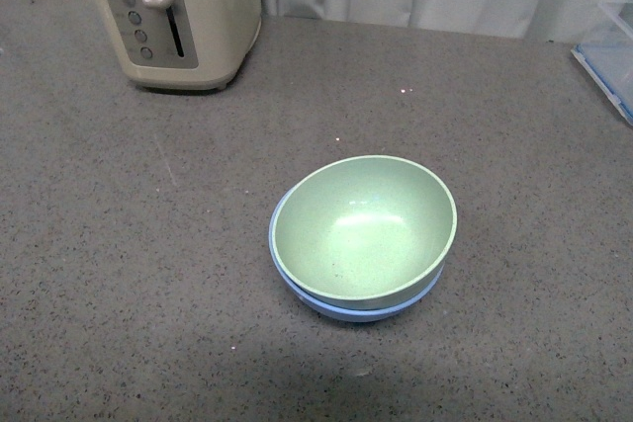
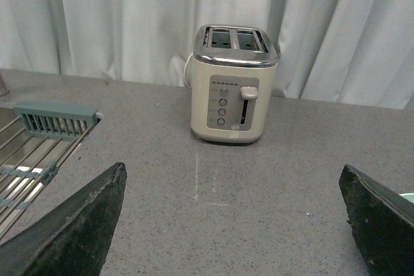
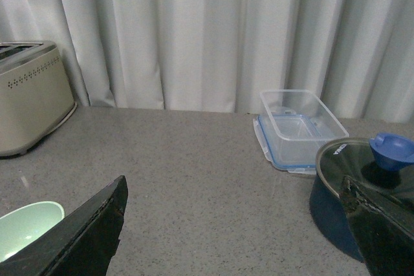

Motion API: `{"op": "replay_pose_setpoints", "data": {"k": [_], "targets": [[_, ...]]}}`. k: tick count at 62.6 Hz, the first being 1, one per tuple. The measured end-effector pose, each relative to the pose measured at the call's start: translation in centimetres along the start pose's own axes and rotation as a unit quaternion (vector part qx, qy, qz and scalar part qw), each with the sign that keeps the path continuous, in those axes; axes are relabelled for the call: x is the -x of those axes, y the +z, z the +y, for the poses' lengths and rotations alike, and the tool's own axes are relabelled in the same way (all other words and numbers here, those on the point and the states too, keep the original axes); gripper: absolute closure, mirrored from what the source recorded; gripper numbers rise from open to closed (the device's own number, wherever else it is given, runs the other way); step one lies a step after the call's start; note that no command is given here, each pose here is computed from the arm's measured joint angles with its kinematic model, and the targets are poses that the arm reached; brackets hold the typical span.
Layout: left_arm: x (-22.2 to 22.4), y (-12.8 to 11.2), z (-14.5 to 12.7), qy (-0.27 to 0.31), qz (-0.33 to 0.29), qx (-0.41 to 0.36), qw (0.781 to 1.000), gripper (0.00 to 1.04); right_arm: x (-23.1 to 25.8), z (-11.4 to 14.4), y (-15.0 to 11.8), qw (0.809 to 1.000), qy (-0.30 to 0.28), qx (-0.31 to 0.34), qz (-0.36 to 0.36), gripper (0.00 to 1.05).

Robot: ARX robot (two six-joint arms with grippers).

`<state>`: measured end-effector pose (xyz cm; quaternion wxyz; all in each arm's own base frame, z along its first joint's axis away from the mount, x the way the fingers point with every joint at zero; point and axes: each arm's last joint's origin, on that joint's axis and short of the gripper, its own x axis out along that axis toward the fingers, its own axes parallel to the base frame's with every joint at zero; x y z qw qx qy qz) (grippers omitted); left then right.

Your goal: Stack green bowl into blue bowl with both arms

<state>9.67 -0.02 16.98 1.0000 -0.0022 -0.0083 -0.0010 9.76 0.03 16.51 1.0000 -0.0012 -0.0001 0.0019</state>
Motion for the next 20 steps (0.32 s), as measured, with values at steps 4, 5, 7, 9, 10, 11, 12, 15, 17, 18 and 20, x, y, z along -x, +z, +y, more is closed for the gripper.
{"op": "replay_pose_setpoints", "data": {"k": [4, 5, 7, 9, 10, 11, 12, 15, 17, 18, 20], "targets": [[0.0, 0.0, 0.0, 0.0, 0.0, 0.0, 1.0, 0.06, 0.0, 0.0, 0.0, 1.0, 0.0, 0.0, 0.0, 0.09], [0.0, 0.0, 0.0, 0.0, 0.0, 0.0, 1.0, 0.06, 0.0, 0.0, 0.0, 1.0, 0.0, 0.0, 0.0, 0.09], [0.0, 0.0, 0.0, 0.0, 0.0, 0.0, 1.0, 0.06, 0.0, 0.0, 0.0, 1.0, 0.0, 0.0, 0.0, 0.09], [0.0, 0.0, 0.0, 0.0, 0.0, 0.0, 1.0, 0.06, 0.0, 0.0, 0.0, 1.0, 0.0, 0.0, 0.0, 0.09], [0.0, 0.0, 0.0, 0.0, 0.0, 0.0, 1.0, 0.06, 0.0, 0.0, 0.0, 1.0, 0.0, 0.0, 0.0, 0.09], [0.0, 0.0, 0.0, 0.0, 0.0, 0.0, 1.0, 0.06, 0.0, 0.0, 0.0, 1.0, 0.0, 0.0, 0.0, 0.09], [0.0, 0.0, 0.0, 0.0, 0.0, 0.0, 1.0, 0.06, 0.0, 0.0, 0.0, 1.0, 0.0, 0.0, 0.0, 0.09], [0.0, 0.0, 0.0, 0.0, 0.0, 0.0, 1.0, 0.06, 0.0, 0.0, 0.0, 1.0, 0.0, 0.0, 0.0, 0.09], [0.0, 0.0, 0.0, 0.0, 0.0, 0.0, 1.0, 0.06, 0.0, 0.0, 0.0, 1.0, 0.0, 0.0, 0.0, 0.09], [0.0, 0.0, 0.0, 0.0, 0.0, 0.0, 1.0, 0.06, 0.0, 0.0, 0.0, 1.0, 0.0, 0.0, 0.0, 0.09], [0.0, 0.0, 0.0, 0.0, 0.0, 0.0, 1.0, 0.06, 0.0, 0.0, 0.0, 1.0, 0.0, 0.0, 0.0, 0.09]]}}
